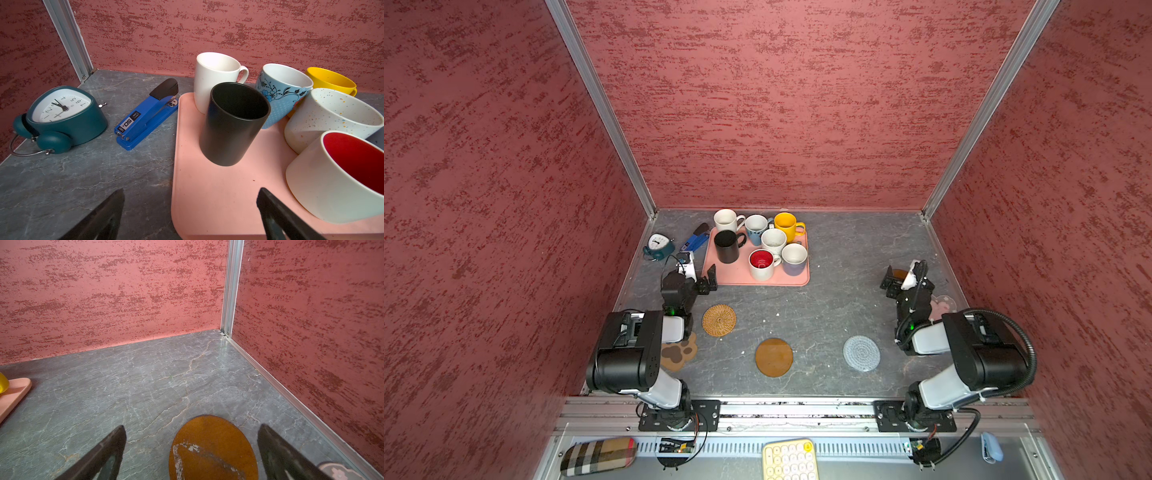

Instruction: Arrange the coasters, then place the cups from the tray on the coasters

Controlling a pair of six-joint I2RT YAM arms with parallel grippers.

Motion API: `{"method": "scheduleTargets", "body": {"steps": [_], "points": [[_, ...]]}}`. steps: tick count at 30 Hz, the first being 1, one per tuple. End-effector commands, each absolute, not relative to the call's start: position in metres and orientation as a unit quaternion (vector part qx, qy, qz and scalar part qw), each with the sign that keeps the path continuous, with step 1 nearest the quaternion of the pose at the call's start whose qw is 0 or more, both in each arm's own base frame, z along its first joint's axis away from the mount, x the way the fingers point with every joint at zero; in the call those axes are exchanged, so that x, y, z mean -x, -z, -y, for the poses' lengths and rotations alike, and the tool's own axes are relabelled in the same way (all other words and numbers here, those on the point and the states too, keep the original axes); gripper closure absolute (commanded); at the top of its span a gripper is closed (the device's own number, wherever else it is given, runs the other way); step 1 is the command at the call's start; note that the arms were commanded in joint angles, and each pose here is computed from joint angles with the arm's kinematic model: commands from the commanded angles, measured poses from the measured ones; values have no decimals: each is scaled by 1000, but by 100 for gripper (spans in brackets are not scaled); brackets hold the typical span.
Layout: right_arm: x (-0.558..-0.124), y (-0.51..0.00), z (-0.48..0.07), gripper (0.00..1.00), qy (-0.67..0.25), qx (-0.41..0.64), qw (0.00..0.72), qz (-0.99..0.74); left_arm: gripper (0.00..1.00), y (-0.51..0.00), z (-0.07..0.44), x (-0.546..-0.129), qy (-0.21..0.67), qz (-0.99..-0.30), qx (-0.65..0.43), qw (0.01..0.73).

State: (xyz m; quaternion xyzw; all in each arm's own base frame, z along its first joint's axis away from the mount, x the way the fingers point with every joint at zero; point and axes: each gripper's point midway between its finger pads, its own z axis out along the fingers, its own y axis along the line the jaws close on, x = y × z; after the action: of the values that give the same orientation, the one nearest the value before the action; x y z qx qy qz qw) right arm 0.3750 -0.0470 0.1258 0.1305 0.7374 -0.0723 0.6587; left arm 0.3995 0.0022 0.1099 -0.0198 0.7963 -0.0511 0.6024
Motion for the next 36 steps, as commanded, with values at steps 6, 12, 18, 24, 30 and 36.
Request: {"method": "scheduleTargets", "body": {"steps": [6,12,18,24,30,36], "points": [[-380,-138,45,1,65,-122,673,-726,1,-113,-3,-401,58,-794,19,604],[-375,-162,48,1,71,-130,676,-722,1,-126,4,-403,37,-803,8,595],[-375,-190,47,1,53,-149,663,-731,1,-167,5,-387,28,-784,6,620],[-366,-226,37,4,-3,-170,651,-740,1,-229,6,-372,56,-782,48,619],[-354,-233,23,6,-47,-176,593,-784,0,-276,35,-345,76,-794,30,602],[-343,-235,15,5,-79,-195,558,-803,1,-293,74,-333,72,-823,3,564]]}}
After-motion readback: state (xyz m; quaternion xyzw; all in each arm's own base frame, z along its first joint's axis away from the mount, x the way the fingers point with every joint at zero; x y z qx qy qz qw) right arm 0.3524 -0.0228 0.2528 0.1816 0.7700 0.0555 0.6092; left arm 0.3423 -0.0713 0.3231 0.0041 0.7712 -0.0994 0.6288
